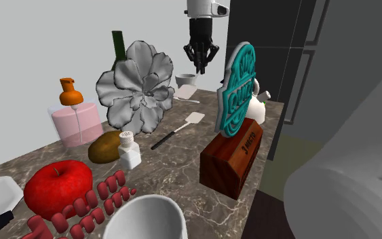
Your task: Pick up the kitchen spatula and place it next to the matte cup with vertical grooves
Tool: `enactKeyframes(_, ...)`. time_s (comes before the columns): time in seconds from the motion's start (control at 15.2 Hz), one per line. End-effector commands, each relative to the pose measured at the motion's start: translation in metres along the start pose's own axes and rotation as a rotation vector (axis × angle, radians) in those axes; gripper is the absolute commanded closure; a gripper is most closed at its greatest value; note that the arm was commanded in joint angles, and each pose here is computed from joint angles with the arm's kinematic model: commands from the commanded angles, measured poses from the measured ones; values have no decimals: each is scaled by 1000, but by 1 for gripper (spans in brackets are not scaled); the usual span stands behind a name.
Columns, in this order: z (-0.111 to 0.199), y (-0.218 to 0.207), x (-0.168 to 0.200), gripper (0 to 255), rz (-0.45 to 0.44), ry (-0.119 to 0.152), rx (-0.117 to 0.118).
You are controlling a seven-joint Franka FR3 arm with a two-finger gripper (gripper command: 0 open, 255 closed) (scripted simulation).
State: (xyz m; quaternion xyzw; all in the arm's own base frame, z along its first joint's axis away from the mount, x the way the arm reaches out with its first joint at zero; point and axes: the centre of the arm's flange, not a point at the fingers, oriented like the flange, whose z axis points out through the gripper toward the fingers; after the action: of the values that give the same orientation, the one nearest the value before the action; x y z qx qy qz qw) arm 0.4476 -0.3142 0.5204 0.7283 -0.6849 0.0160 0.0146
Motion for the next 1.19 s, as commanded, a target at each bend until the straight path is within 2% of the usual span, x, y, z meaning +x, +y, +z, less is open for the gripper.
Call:
enactKeyframes(0.0,2,-9,28,255,0,0,0)
enactKeyframes(0.99,10,-59,220,255,0,0,0)
enactKeyframes(1.12,21,-59,220,255,0,0,0)
